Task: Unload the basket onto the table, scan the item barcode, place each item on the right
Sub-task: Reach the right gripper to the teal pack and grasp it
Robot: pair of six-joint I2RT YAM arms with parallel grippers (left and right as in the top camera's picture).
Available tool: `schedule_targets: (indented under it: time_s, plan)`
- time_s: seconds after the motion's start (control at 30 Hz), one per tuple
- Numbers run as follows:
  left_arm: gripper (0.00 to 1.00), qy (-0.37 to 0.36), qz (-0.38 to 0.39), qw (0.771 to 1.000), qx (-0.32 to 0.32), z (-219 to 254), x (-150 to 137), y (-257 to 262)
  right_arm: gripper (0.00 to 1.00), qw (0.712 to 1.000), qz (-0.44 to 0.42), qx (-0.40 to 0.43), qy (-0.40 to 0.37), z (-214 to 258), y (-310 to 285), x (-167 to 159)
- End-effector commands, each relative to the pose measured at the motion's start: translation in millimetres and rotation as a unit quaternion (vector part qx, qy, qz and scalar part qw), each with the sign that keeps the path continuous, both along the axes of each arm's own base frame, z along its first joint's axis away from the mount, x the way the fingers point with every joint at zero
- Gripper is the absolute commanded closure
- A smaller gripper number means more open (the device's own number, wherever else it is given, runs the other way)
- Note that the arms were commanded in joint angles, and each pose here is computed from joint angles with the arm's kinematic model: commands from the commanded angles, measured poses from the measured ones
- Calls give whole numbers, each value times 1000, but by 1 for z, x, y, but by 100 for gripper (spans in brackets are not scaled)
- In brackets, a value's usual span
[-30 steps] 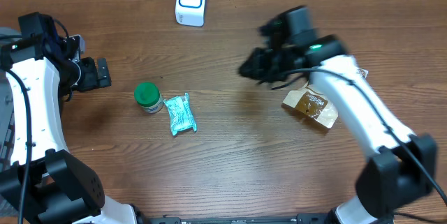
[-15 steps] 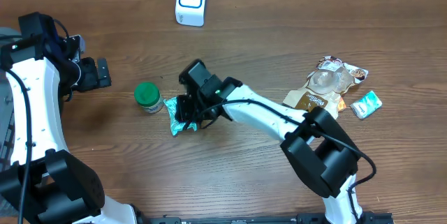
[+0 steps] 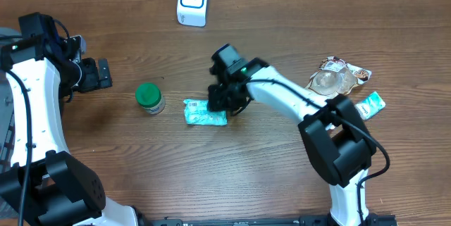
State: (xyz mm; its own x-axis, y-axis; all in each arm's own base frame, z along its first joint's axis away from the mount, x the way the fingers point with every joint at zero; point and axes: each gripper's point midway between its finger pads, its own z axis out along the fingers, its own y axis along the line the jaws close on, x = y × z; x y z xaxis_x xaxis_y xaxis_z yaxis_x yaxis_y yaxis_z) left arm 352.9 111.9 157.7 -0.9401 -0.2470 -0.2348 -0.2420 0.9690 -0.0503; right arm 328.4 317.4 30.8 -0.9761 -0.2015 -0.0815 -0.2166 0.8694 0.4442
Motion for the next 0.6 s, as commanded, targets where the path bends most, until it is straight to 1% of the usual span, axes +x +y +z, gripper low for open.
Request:
schedule_targets:
  time_s: [0.0, 0.1, 0.13, 0.2, 0.27, 0.33, 0.43, 0.53, 0.57]
  plan:
    - [0, -3, -1, 1000, -3, 2, 1, -4, 66, 998, 30, 58, -7, 35, 4, 13]
    - [0, -3, -1, 1000, -3, 2, 1, -4, 58, 998, 19, 59, 0, 53, -6, 18]
    - [0, -3, -1, 1000, -3, 2, 1, -4, 46, 998, 12, 56, 2, 59, -13, 21]
    - [0, -3, -1, 1000, -3, 2, 1, -4, 41, 999, 3, 41, 10, 55, -24, 21]
    - [0, -3, -1, 1000, -3, 2, 1, -4, 34, 998, -48, -5, 42, 37, -43, 18]
    - [0, -3, -1, 1000, -3, 2, 1, -4, 33, 993, -87, -18, 81, 19, -48, 10]
    - [0, -3, -1, 1000, -3, 2, 1, -4, 34, 989, -97, 30, 109, 3, -31, 0]
    - [0, -3, -1, 1000, -3, 2, 1, -4, 42, 986, -113, 57, 112, -7, -19, -2]
    - [0, -3, -1, 1000, -3, 2, 1, -4, 49, 984, -124, 62, 111, -14, -15, -3]
